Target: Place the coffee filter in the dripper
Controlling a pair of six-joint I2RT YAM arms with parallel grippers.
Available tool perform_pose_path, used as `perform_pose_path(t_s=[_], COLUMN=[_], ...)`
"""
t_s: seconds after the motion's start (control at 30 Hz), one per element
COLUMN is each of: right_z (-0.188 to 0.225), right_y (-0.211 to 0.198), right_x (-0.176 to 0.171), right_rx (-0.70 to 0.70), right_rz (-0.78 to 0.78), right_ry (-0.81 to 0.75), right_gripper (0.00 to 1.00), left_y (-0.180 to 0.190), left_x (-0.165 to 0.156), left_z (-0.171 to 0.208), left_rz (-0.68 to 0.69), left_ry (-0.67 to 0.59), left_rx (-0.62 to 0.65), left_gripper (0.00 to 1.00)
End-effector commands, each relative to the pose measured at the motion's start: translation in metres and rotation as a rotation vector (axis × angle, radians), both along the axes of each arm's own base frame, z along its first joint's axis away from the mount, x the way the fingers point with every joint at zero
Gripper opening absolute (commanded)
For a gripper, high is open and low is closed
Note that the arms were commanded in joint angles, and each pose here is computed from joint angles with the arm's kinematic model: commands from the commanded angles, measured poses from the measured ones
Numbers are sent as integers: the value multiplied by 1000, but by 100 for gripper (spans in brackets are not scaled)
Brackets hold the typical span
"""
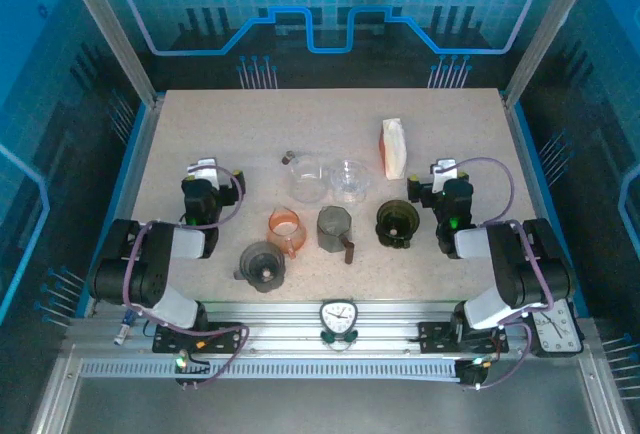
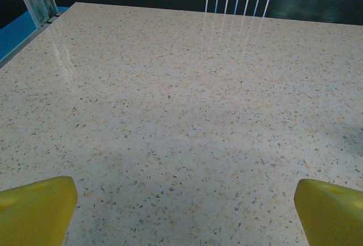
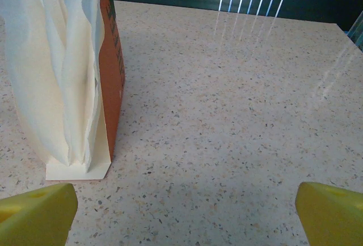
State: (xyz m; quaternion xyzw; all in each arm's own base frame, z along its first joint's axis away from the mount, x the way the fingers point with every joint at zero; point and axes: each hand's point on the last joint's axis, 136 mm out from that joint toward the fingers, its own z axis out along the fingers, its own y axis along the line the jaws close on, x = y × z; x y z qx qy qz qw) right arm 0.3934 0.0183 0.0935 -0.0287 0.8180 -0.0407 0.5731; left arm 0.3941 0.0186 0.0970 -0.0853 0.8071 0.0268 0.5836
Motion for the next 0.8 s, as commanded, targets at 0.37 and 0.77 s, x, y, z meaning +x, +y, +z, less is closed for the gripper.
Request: perform_pose_path(t_s=[0.37,0.77], right_z=[6,6], right_y=[-2,-2], right_x=[4,4], right_rx=[-5,2], right_rz=[-11,-3], right_ry=[-29,-24], right_gripper=[100,100], left_y=[1,1], left_x=[0,0], left_z=[0,1], left_rz=[11,12], left_ry=[-15,-16], left_rx=[2,1], left_gripper=[99,99])
